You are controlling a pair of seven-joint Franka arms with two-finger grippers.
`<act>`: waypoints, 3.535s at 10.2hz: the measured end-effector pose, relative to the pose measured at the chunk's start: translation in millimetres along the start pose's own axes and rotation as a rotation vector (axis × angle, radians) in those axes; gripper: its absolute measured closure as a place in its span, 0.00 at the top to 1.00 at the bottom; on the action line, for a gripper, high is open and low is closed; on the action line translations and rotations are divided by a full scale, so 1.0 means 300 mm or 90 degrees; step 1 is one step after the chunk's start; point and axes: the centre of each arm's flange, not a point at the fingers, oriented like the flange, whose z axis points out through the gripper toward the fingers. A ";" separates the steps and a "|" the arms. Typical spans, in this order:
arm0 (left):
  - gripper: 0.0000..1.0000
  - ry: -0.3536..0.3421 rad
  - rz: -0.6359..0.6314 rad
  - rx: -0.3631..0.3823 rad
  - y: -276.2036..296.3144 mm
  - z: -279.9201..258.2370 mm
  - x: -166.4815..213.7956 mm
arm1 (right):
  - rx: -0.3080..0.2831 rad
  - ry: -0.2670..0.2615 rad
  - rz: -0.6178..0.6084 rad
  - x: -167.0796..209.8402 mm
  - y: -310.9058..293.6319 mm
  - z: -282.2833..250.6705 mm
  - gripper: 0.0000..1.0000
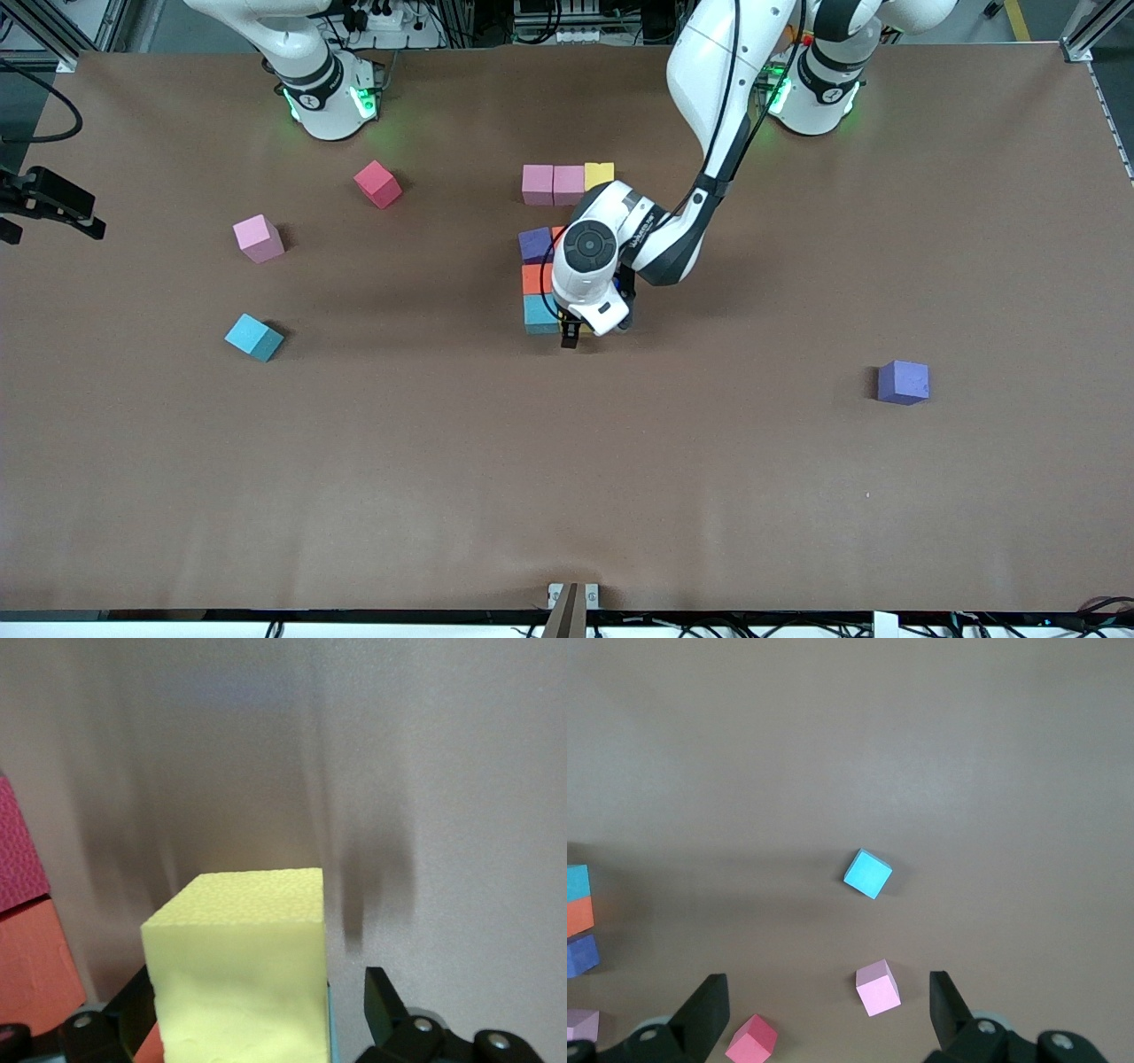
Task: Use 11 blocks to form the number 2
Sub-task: 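Lower the yellow cube beside the cyan cube with the left gripper, then open the left gripper and move it toward the purple cube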
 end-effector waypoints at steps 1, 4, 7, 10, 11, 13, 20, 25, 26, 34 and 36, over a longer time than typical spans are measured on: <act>1.00 0.000 0.000 0.000 0.008 -0.015 -0.003 | 0.000 0.000 0.000 0.000 0.000 0.000 1.00; 1.00 -0.001 -0.006 -0.008 0.038 -0.053 0.011 | 0.000 0.000 0.000 0.000 0.000 0.000 1.00; 1.00 0.002 0.004 -0.019 0.042 -0.097 0.005 | 0.000 0.000 0.000 0.000 0.001 0.000 1.00; 1.00 0.002 0.006 -0.019 0.043 -0.111 -0.001 | 0.000 0.000 0.001 0.000 0.002 0.000 1.00; 1.00 0.005 0.008 -0.011 0.042 -0.125 -0.009 | 0.000 0.000 0.001 0.000 0.002 0.000 1.00; 1.00 0.007 0.013 0.002 0.041 -0.166 -0.030 | 0.000 0.000 0.001 -0.001 0.004 0.000 1.00; 1.00 -0.036 0.051 -0.057 0.221 -0.503 0.141 | 0.000 0.000 0.004 -0.002 0.011 0.000 1.00; 1.00 0.045 0.254 -0.142 0.384 -0.814 0.492 | 0.000 0.000 0.003 -0.001 0.010 0.001 1.00; 1.00 0.059 0.293 -0.147 0.413 -0.843 0.566 | 0.000 0.000 0.004 -0.001 0.010 0.000 1.00; 1.00 0.111 0.614 -0.024 0.487 -0.916 1.427 | 0.000 0.001 0.005 -0.002 0.013 -0.004 1.00; 1.00 0.109 0.668 -0.013 0.483 -0.919 1.548 | 0.000 0.000 0.005 -0.003 0.013 -0.004 1.00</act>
